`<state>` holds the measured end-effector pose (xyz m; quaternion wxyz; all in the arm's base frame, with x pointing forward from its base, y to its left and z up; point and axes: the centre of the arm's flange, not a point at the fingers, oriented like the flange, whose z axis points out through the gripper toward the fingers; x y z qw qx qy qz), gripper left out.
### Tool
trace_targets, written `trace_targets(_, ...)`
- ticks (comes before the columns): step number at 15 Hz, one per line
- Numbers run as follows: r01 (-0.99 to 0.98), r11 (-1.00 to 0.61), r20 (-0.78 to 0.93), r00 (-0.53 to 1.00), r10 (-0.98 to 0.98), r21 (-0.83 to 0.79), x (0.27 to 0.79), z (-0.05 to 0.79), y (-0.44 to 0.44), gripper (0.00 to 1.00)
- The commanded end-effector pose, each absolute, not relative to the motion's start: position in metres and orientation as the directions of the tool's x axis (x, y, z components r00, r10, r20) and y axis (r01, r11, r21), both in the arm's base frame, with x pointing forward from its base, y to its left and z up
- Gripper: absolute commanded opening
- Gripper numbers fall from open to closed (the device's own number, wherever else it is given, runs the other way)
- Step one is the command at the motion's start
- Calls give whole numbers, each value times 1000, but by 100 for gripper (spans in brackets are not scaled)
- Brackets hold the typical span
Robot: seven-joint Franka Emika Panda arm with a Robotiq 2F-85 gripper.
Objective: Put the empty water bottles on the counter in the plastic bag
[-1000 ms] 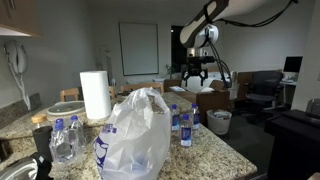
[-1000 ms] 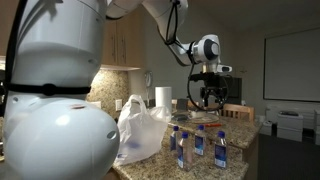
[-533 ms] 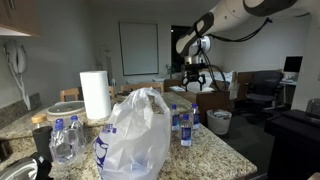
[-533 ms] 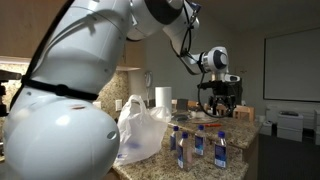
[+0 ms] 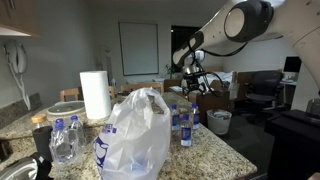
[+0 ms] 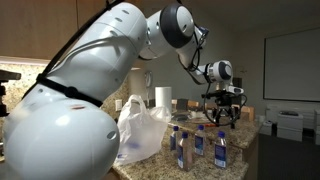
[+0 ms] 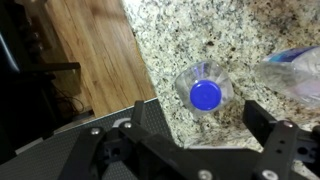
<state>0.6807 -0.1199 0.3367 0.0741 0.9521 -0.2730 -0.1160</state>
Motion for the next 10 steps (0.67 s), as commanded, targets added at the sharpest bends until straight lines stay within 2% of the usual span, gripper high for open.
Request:
trace_targets(1, -495, -823, -222, 800, -557, 279, 698, 323, -122, 100)
trace_targets(8, -431, -833, -260, 809, -527, 346, 705, 299, -109, 100)
trace_targets(9, -422, -835, -261, 813, -521, 352, 706, 297, -107, 94)
trace_targets(10, -417, -836, -264, 814, -518, 356, 707, 296, -105, 82)
